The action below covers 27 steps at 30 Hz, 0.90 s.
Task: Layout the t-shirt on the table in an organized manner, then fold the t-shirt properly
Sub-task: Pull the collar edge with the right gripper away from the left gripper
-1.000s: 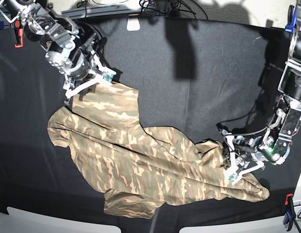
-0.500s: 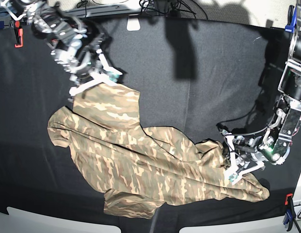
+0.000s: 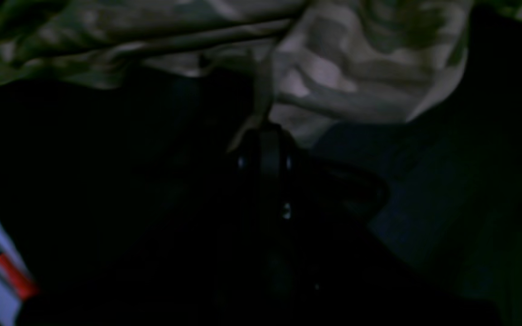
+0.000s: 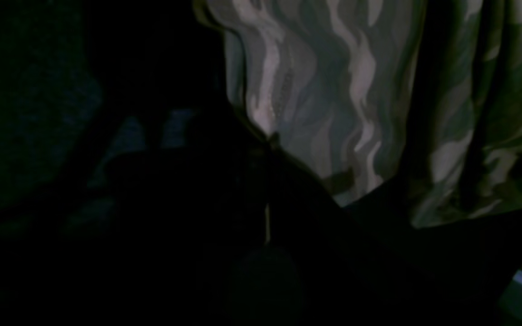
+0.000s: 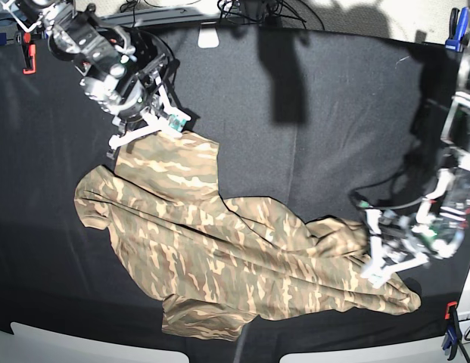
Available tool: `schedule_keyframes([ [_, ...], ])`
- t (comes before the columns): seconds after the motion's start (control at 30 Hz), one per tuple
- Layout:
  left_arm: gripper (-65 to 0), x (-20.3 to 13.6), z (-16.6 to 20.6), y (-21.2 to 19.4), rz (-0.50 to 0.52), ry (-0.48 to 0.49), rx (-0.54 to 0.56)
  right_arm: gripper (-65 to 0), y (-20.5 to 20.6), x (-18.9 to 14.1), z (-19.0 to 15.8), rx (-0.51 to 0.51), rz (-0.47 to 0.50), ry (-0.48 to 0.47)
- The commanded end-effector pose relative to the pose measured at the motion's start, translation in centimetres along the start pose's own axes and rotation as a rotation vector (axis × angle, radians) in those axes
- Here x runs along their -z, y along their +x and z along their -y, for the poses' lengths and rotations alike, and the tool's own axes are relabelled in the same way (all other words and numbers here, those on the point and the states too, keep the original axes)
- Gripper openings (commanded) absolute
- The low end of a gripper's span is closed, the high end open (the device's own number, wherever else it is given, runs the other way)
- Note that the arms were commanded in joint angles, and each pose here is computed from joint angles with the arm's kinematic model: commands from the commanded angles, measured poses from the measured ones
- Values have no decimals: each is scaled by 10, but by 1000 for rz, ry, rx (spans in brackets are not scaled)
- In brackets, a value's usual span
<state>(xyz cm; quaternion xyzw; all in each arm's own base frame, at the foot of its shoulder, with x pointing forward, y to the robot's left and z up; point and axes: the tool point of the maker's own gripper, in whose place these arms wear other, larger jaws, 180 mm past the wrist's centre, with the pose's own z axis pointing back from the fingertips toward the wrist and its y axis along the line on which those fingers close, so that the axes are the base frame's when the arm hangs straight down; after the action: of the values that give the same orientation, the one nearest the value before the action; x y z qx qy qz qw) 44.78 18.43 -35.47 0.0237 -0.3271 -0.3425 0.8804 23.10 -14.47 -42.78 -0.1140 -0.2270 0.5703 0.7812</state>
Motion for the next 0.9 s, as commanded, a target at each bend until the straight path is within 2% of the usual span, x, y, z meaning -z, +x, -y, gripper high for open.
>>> schedule_keyframes([
  [0.0,-650,-15,-25,18,43,66,2,-650,7,-6,2,-5,30,-5],
  [0.17,-650,-36,-40,16,42,134,32,-650,25,-24,-12,-10,91,9],
  [0.37,-650,-52,-22,1,-10,141,123,-650,33,-56,-11,-50,100,-19],
  [0.53,-650,-71,-34,-8,-79,330,190,-650,12,-78,8,-88,40,-124],
  [0.6,-650,-80,-38,-5,-81,394,216,-650,1,-84,18,-72,10,-164],
  [0.73,-650,-92,-41,2,-74,470,249,-650,-22,-95,53,28,-42,-282],
  [0.87,-650,-90,-36,-12,-103,480,258,-650,-40,-109,91,133,-65,-393],
])
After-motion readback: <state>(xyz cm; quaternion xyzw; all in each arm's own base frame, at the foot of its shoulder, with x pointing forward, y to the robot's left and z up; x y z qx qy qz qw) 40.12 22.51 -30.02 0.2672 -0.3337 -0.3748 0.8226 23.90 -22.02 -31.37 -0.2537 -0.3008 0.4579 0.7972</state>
